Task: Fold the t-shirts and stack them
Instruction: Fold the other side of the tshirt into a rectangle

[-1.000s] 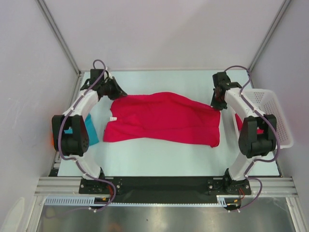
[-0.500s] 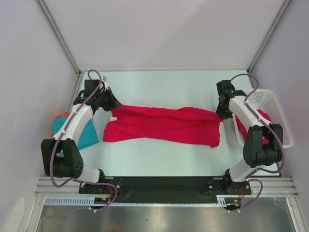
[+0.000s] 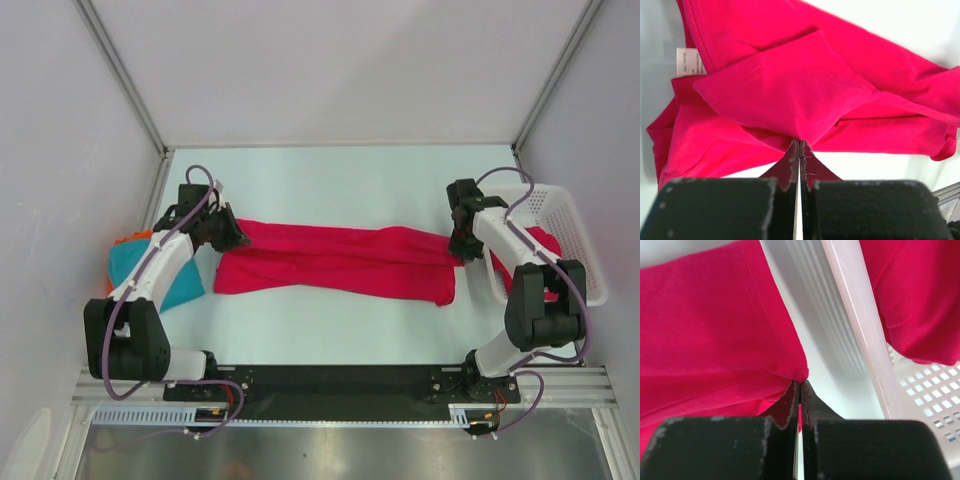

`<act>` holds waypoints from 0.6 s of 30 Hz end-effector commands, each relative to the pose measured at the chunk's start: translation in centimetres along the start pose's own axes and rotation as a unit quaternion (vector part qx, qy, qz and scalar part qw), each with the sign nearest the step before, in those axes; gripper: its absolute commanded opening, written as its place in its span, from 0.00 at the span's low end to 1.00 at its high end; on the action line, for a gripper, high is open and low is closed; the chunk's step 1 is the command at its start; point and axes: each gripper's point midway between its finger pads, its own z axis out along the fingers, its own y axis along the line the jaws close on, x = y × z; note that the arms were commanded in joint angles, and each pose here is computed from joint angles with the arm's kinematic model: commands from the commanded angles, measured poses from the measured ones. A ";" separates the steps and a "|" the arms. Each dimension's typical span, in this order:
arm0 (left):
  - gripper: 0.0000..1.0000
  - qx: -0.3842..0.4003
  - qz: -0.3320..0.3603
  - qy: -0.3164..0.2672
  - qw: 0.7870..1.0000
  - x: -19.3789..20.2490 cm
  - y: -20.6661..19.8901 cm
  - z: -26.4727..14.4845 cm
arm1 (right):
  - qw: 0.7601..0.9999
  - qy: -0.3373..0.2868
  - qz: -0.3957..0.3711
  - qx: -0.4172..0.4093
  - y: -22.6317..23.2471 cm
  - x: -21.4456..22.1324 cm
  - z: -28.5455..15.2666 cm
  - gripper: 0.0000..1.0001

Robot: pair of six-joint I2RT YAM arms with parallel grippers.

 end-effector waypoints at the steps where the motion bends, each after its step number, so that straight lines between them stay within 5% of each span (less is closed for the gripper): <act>1: 0.00 0.008 0.020 -0.013 1.000 0.3 -0.2 -0.7 | 1.000 -0.012 0.009 0.015 -1.2 0.2 -0.8 0.00; 18: 0.00 -0.014 0.013 -0.003 1.000 3.2 1.9 -0.7 | 0.999 0.019 -0.021 0.024 -0.9 4.0 -0.1 0.00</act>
